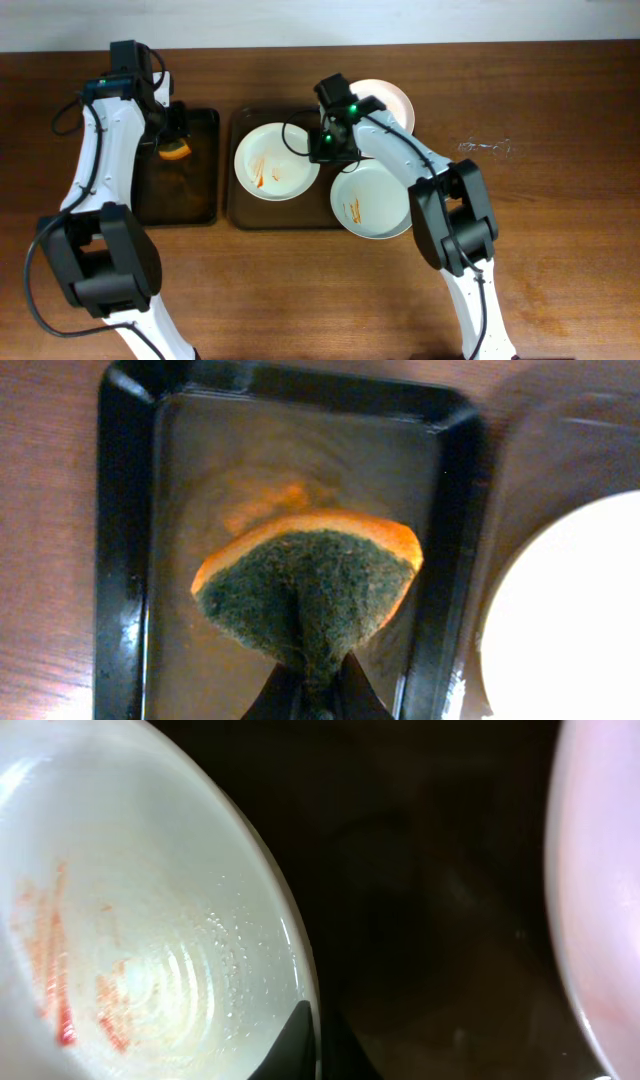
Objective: Clean dirty plates on tray and stack at the side
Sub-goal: 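Grasp the sponge with the left gripper and the plate rim with the right, then scrub the left plate with the sponge while the right gripper holds it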
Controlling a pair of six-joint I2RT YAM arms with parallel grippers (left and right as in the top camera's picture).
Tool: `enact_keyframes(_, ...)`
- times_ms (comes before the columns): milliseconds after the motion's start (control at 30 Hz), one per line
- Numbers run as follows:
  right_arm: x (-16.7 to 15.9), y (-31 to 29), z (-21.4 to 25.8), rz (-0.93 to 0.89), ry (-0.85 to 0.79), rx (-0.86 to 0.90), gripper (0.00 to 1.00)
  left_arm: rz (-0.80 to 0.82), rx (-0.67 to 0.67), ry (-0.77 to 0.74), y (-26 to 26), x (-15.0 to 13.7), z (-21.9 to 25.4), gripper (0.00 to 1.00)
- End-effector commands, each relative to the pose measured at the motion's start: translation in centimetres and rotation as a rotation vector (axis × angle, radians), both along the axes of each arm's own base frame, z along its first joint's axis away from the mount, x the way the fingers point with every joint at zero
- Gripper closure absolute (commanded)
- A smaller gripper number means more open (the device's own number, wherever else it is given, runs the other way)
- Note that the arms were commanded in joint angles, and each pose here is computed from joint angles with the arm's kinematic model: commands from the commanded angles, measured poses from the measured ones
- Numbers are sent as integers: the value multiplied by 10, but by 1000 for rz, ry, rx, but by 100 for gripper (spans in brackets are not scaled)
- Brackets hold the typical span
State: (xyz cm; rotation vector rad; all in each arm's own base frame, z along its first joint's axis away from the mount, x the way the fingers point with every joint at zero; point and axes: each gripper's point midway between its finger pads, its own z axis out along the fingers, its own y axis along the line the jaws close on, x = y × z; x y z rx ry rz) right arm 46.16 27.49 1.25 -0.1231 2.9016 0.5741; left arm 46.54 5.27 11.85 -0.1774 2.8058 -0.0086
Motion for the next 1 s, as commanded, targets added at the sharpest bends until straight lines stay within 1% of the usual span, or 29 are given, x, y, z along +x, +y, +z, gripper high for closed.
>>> enact_keyframes(0,3,-12,0,-6,62,103,96,-119,-80,-45,-19,3,15,100)
enact_keyframes(100,4,-19,-1,-12,71,97,96,-120,-84,-46,-20,4,15,100)
enact_keyframes(167,4,-19,-1,0,64,94,96,-146,-145,-62,-32,5,18,100)
enact_keyframes(233,4,-19,-1,0,65,95,96,-168,-155,-77,-42,9,19,100)
enact_keyframes(400,1,-19,-2,1,75,91,96,-261,-171,-100,-103,18,15,100)
enact_keyframes(500,1,-19,-2,1,75,91,96,-247,-215,-73,-149,20,-13,100)
enact_keyframes(567,1,-19,-2,1,74,91,96,-247,-221,-28,-164,17,-38,100)
enact_keyframes(633,1,-19,-2,1,73,91,96,-236,-178,47,-171,12,-74,100)
enact_keyframes(700,2,-19,-2,1,73,91,96,-245,-174,88,-176,8,-96,100)
enact_keyframes(767,2,-19,-1,1,71,92,96,-231,-127,137,-171,4,-121,100)
enact_keyframes(800,2,-19,-1,1,71,92,96,-209,-108,158,-166,1,-129,100)
enact_keyframes(833,2,-19,-1,1,72,92,96,-212,-115,169,-168,-1,-133,100)
enact_keyframes(867,2,-19,-1,1,70,92,96,-271,-196,174,-185,-4,-131,100)
enact_keyframes(933,4,-18,-1,1,63,96,96,-507,-427,157,-234,-18,-115,100)
enact_keyframes(967,4,-18,-1,-1,63,97,96,-539,-467,163,-245,-24,-112,100)
